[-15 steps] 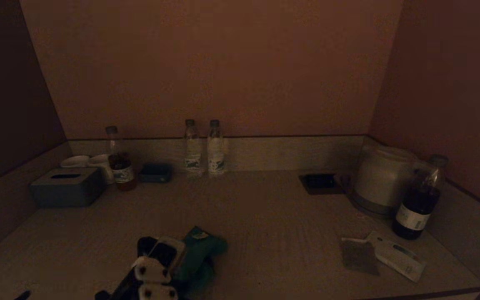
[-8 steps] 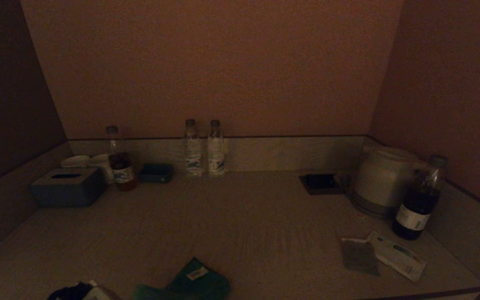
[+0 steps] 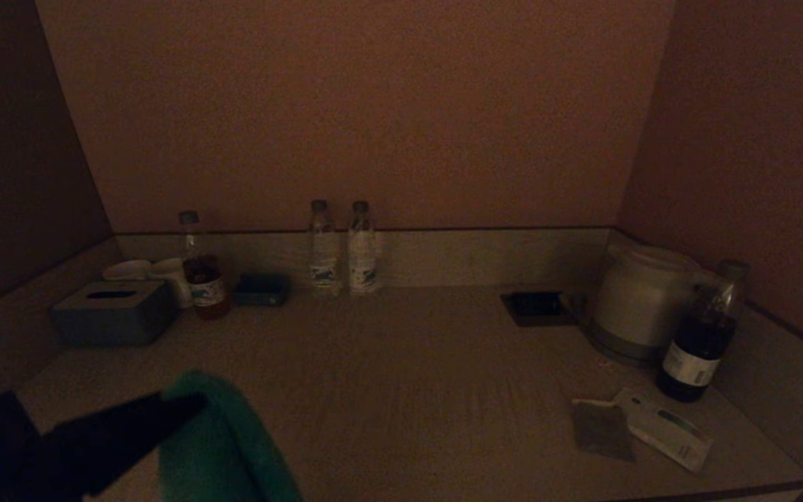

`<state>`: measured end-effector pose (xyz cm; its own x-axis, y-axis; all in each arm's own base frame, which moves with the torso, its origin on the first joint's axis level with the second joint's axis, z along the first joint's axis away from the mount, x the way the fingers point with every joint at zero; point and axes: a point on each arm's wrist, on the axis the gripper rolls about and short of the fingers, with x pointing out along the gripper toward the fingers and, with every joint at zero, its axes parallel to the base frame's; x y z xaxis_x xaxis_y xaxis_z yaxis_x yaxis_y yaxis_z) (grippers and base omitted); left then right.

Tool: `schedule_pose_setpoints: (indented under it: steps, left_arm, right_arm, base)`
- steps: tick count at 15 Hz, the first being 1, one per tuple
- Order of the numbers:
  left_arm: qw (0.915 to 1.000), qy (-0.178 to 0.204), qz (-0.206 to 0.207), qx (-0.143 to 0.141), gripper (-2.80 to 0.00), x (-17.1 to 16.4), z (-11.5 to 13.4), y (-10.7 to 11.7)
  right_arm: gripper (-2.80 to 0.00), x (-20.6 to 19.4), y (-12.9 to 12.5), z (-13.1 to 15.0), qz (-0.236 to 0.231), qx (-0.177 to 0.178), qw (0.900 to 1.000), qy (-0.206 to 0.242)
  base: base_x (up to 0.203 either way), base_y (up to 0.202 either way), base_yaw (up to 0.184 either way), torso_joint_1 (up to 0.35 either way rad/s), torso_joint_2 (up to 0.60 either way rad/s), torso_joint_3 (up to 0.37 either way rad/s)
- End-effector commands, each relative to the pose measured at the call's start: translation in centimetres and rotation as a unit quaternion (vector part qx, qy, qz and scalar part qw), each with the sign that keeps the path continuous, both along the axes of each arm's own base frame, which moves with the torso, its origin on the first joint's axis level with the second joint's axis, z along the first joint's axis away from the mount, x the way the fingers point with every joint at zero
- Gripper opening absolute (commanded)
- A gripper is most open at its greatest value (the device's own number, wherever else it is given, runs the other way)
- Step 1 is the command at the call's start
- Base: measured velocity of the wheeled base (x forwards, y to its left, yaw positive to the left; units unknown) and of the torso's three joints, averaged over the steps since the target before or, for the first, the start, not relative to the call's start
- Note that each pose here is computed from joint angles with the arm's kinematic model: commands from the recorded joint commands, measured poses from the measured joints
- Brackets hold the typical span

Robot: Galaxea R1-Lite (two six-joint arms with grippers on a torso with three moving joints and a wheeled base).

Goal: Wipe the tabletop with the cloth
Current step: Sweep the stains on the table

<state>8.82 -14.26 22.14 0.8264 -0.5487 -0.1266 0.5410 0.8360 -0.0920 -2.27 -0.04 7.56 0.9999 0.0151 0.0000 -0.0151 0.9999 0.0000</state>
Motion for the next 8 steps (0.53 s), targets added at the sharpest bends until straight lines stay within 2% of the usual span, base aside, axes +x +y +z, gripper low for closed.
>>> schedule_pose_setpoints:
  steps: [1, 4, 8]
  left_arm:
    - [0.9991, -0.002, 0.042, -0.007, -2.80, 3.7, 0.5, -1.8]
    - [0.9959, 0.007, 0.090, 0.007, -2.80, 12.2, -1.8, -7.0]
    - [0.9863, -0.025, 0.162, -0.022, -2.80, 24.3, -4.0, -12.3]
  right_arm:
    - [-2.80, 0.0, 0.0, 0.0, 0.000, 0.000, 1.000, 0.000]
    - [-2.80, 0.0, 0.0, 0.0, 0.000, 0.000, 1.000, 0.000]
    - [-2.80, 0.0, 0.0, 0.0, 0.000, 0.000, 1.000, 0.000]
  base:
    - [0.000, 0.000, 0.000, 0.000, 0.00, 0.000]
    - [0.000, 0.000, 0.000, 0.000, 0.00, 0.000]
    - [0.000, 0.000, 0.000, 0.000, 0.00, 0.000]
